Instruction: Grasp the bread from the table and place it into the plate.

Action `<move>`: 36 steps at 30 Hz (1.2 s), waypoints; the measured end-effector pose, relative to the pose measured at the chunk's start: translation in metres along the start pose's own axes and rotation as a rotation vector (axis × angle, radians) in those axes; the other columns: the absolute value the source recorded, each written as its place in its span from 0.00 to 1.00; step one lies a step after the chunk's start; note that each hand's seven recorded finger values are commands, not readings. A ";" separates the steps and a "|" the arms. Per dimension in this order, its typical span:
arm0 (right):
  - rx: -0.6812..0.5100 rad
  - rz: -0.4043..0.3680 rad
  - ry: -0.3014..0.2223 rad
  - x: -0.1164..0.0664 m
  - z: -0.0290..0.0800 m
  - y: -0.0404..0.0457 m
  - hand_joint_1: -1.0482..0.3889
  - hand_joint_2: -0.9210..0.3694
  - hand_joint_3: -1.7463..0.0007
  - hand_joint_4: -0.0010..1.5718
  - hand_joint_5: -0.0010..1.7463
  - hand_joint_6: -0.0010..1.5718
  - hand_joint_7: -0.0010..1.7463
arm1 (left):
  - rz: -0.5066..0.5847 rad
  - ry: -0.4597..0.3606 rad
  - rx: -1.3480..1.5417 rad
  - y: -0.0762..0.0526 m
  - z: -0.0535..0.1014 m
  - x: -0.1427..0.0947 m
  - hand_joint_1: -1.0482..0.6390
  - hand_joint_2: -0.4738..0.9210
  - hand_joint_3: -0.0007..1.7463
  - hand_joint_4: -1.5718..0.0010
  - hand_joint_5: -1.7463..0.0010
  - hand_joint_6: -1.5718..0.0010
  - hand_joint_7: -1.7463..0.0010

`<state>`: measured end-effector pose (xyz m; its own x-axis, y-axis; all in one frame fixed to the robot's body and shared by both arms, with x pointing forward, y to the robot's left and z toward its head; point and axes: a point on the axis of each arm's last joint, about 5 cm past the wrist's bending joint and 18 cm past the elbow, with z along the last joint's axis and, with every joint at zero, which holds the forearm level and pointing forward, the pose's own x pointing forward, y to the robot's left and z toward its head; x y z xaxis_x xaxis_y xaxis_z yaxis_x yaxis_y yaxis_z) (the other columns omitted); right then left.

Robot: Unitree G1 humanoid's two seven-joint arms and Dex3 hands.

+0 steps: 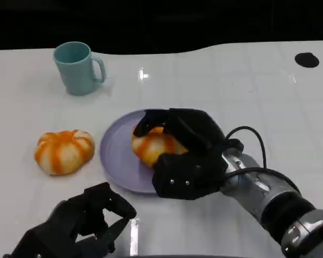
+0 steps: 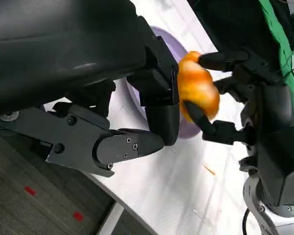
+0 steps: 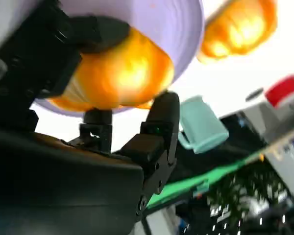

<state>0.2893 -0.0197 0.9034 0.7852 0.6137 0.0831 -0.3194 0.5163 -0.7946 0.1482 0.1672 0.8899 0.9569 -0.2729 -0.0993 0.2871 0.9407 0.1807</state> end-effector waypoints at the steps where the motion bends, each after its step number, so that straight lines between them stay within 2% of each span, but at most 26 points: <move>1: -0.018 0.028 0.007 0.000 -0.001 -0.0004 0.36 0.01 0.88 0.07 0.14 0.20 0.00 | -0.001 0.000 0.000 0.000 0.000 0.000 0.44 0.95 0.31 0.55 0.00 0.59 0.28; 4: -0.060 0.099 0.029 0.000 -0.003 -0.0035 0.29 0.00 0.86 0.01 0.12 0.14 0.00 | -0.001 0.001 -0.002 -0.001 0.000 0.000 0.44 0.95 0.32 0.53 0.00 0.59 0.29; 7: -0.075 0.135 0.032 0.002 0.000 -0.0098 0.26 0.00 0.85 0.00 0.11 0.12 0.00 | -0.001 0.001 -0.004 -0.001 0.000 0.000 0.44 0.95 0.32 0.53 0.00 0.59 0.29; 13: -0.073 0.197 0.010 0.000 0.005 -0.0185 0.23 0.00 0.84 0.00 0.12 0.11 0.00 | -0.007 0.001 -0.003 -0.003 0.000 -0.001 0.43 0.96 0.32 0.54 0.00 0.59 0.28; 17: -0.038 0.215 -0.010 -0.011 0.001 -0.0237 0.24 0.00 0.85 0.02 0.14 0.12 0.01 | -0.009 0.001 -0.002 -0.003 0.000 -0.001 0.43 0.96 0.32 0.54 0.00 0.59 0.28; 23: 0.012 0.148 -0.055 -0.035 -0.005 -0.0351 0.30 0.00 0.89 0.08 0.21 0.19 0.04 | -0.009 -0.003 -0.003 -0.004 0.000 -0.001 0.43 0.95 0.33 0.53 0.00 0.59 0.27; 25: 0.016 0.116 -0.072 -0.043 -0.006 -0.0385 0.33 0.00 0.91 0.10 0.29 0.23 0.05 | -0.009 -0.004 -0.003 -0.004 0.000 -0.001 0.43 0.95 0.33 0.53 0.00 0.59 0.27; 28: 0.028 0.066 -0.087 -0.058 -0.009 -0.0428 0.35 0.00 0.93 0.14 0.33 0.27 0.06 | -0.008 -0.006 -0.004 -0.004 0.001 -0.001 0.44 0.95 0.33 0.53 0.00 0.60 0.27; 31: 0.040 0.024 -0.089 -0.074 -0.013 -0.0456 0.40 0.00 0.94 0.21 0.37 0.33 0.09 | -0.007 -0.006 -0.005 -0.004 0.001 -0.002 0.44 0.95 0.33 0.53 0.00 0.60 0.27; 32: 0.045 0.015 -0.085 -0.078 -0.014 -0.0459 0.44 0.01 0.95 0.28 0.40 0.38 0.11 | -0.006 -0.005 -0.005 -0.004 0.001 -0.002 0.43 0.95 0.33 0.53 0.00 0.60 0.26; 36: 0.086 -0.043 -0.086 -0.098 -0.019 -0.0461 0.54 0.03 0.97 0.43 0.48 0.51 0.16 | -0.006 -0.005 0.001 -0.004 0.001 -0.002 0.43 0.95 0.33 0.54 0.00 0.60 0.26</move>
<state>0.2369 -0.1153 0.9205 0.7516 0.6373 0.1700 -0.3341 0.5900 -0.7350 0.1449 0.1637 0.8904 0.9555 -0.2791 -0.0955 0.2924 0.9390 0.1812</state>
